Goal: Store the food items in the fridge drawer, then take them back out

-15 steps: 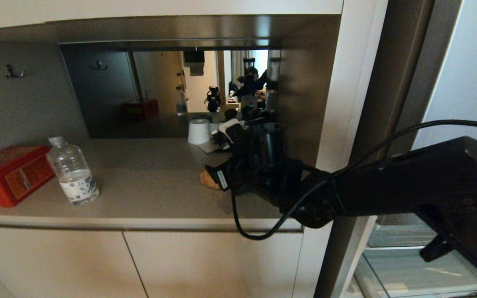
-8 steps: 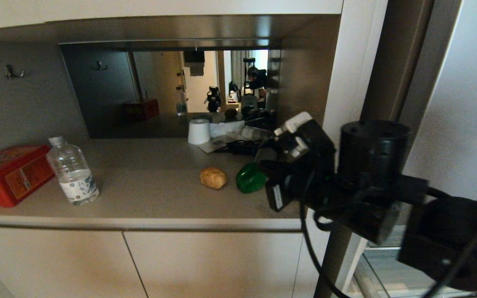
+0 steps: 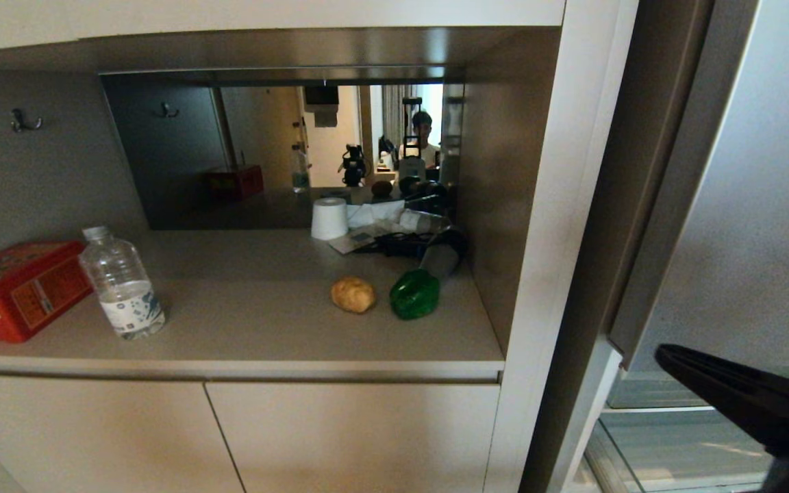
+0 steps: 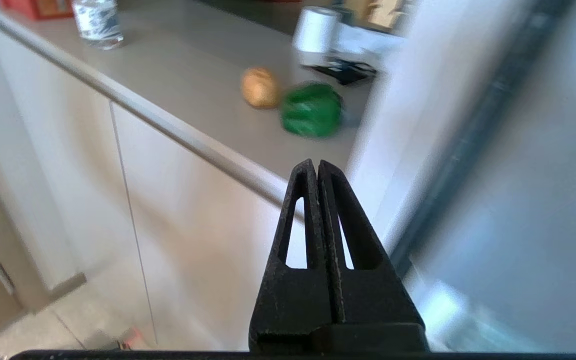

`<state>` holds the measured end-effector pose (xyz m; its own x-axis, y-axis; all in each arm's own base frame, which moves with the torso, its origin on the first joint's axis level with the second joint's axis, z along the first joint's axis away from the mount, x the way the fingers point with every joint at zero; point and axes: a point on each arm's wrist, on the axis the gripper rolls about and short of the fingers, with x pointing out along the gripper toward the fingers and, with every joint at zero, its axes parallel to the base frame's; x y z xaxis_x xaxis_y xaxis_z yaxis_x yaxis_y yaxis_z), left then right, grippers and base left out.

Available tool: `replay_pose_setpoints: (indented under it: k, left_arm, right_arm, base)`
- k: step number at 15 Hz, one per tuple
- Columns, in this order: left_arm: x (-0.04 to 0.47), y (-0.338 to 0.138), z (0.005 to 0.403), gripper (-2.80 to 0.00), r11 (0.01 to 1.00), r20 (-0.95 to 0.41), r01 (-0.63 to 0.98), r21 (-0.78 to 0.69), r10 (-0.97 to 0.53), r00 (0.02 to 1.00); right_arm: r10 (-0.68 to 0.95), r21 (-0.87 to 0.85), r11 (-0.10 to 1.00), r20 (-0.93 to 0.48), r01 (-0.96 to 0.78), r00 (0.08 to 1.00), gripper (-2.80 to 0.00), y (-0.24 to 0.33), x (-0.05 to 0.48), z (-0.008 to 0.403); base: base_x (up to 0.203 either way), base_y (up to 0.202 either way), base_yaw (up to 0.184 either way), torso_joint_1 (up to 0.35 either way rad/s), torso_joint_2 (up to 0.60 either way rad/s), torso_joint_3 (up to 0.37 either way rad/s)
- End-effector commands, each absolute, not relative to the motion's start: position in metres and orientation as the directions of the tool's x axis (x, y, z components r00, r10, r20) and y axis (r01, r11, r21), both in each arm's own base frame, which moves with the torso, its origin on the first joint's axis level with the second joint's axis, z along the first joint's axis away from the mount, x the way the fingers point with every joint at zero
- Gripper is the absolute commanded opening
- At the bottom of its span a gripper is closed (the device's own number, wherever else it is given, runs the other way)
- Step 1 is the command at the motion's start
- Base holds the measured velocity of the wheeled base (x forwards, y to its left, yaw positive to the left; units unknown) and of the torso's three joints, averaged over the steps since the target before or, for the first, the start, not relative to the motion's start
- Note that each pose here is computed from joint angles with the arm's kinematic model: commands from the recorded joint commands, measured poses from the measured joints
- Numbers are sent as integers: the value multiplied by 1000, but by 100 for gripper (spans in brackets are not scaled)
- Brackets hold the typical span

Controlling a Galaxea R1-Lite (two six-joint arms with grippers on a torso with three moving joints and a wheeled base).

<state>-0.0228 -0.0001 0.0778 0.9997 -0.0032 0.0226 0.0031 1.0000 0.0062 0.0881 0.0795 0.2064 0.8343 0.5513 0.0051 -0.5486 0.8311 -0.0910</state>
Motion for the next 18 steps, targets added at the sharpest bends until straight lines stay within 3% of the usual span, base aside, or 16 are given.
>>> replay_pose_setpoints:
  k: [1, 5, 8, 11, 13, 15, 18]
  left_arm:
    - [-22, 0, 75, -280, 1000, 12, 4, 6, -4, 1000]
    - [-22, 0, 75, -280, 1000, 12, 3, 6, -3, 1000]
    - [-22, 0, 75, -280, 1000, 12, 3, 6, -3, 1000]
    - [-22, 0, 75, -280, 1000, 12, 4, 6, -4, 1000]
    - [-22, 0, 75, -280, 1000, 12, 3, 6, -3, 1000]
    - [-22, 0, 75, -280, 1000, 12, 4, 6, -5, 1000]
    - [-22, 0, 75, -280, 1000, 14, 3, 6, -3, 1000]
  right_arm:
    - [505, -55, 863, 126, -502, 854, -280, 34, 46, 198]
    - [171, 30, 984, 65, -174, 983, -280, 8, 35, 176]
    - [-225, 108, 969, 20, 221, 974, -280, -8, 38, 171]
    - [-559, 194, 805, -66, 561, 826, -280, -30, 42, 166]
    - [-703, 247, 635, -208, 732, 680, -280, -57, 47, 156]
    - [-742, 305, 465, -379, 831, 554, -280, -92, 44, 139]
    - [-688, 363, 293, -562, 885, 459, -280, -136, 36, 108]
  base:
    - [0, 0, 0, 0, 0, 0]
    - [0, 0, 0, 0, 0, 0]
    - [0, 0, 0, 0, 0, 0]
    - [0, 0, 0, 0, 0, 0]
    - [0, 0, 0, 0, 0, 0]
    - [0, 0, 0, 0, 0, 0]
    - [0, 0, 0, 0, 0, 0]
